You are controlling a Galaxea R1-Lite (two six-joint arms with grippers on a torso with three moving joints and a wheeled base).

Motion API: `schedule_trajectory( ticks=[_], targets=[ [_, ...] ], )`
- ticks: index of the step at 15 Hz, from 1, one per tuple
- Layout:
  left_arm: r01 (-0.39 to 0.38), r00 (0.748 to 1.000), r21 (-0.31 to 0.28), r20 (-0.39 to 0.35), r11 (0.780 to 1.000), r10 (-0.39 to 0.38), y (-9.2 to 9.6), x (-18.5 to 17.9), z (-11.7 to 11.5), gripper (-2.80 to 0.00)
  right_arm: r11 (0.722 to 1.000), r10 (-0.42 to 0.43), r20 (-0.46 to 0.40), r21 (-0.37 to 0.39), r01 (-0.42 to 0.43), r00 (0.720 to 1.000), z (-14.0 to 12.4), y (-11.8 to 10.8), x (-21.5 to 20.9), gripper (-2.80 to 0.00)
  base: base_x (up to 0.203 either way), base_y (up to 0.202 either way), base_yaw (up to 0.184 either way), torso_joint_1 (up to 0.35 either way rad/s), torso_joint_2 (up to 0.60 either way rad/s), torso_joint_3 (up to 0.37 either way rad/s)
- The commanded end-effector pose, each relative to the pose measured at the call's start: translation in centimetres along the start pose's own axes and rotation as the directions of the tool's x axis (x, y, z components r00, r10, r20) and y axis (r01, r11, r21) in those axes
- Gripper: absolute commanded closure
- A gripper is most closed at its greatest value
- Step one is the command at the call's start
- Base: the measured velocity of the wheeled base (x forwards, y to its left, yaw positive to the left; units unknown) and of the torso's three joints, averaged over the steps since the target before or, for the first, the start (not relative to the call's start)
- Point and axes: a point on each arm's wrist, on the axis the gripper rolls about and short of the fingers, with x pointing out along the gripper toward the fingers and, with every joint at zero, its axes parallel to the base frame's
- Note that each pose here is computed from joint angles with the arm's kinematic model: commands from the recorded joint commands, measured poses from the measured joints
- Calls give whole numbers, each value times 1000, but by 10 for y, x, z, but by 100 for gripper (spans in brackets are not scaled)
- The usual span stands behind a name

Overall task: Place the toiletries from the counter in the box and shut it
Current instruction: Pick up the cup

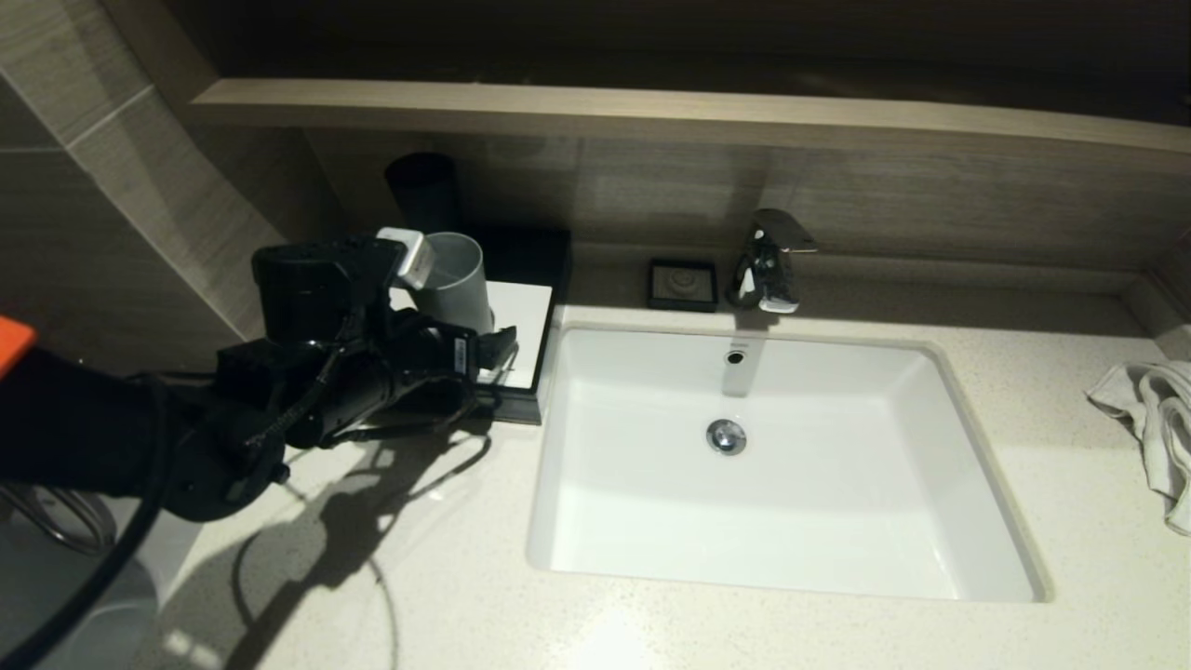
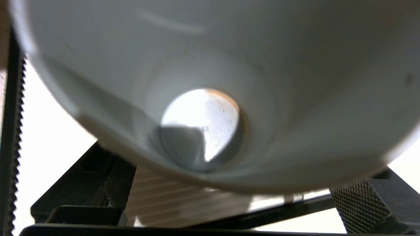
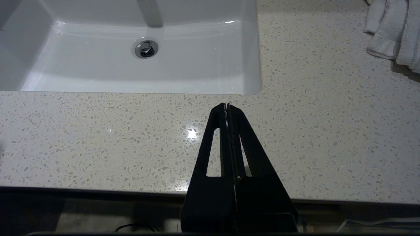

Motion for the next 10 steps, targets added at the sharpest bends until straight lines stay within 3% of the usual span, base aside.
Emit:
schedule_trajectory(
  ticks=[1,3,4,5,10],
  targets=[
    [-19,1000,-1,14,1000,19,0,3,-1,-280,1000,0,0,1,0,1000,0,0,0,0,0,0,0,0,0,0],
    [-34,999,1,16,999,34,1,5,-3,-280,1000,0,0,1,0,1000,0,0,0,0,0,0,0,0,0,0],
    [-34,999,0,18,999,34,1,6,-3,-88,1000,0,0,1,0,1000,0,0,0,0,0,0,0,0,0,0],
    [-34,999,2,17,999,34,1,6,-4,0,1000,0,0,1,0,1000,0,0,0,0,0,0,0,0,0,0],
    [-35,999,1,29,999,35,1,5,-1,0,1000,0,0,-1,0,1000,0,0,0,0,0,0,0,0,0,0]
  ],
)
